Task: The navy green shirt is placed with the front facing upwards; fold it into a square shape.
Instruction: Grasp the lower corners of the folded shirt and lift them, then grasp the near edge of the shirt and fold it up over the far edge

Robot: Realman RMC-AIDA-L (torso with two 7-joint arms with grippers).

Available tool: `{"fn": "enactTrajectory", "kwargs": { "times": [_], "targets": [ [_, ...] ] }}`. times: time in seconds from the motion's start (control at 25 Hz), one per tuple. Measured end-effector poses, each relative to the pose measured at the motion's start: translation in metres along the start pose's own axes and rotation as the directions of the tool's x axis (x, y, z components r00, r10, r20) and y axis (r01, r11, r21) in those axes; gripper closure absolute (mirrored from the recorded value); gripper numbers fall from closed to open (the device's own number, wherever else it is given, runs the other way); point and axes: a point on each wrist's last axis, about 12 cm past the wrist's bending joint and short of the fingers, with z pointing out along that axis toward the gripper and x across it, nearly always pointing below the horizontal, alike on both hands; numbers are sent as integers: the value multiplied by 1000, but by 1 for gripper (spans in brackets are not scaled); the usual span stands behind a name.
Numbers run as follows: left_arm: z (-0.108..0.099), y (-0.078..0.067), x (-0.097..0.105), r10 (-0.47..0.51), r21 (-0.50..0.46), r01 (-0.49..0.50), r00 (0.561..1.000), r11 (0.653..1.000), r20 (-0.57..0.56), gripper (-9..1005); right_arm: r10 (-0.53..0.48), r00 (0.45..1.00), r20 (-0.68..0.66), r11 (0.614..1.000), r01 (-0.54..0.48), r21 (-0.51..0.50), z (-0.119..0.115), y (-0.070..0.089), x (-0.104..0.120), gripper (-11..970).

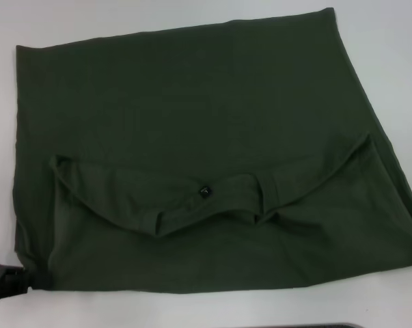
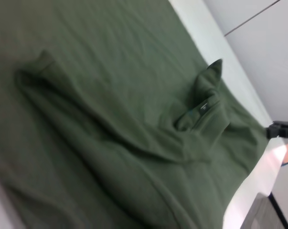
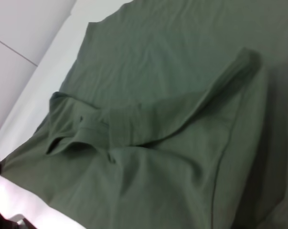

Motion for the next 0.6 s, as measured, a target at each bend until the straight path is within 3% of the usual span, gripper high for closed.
{"fn": "enactTrajectory", "kwargs": {
  "times": [0.6],
  "targets": [
    [0, 2, 1, -5, -22, 4, 998, 1000, -56, 998, 28, 1000, 5, 999, -29, 34, -8, -3, 6, 937]
  ]
}}
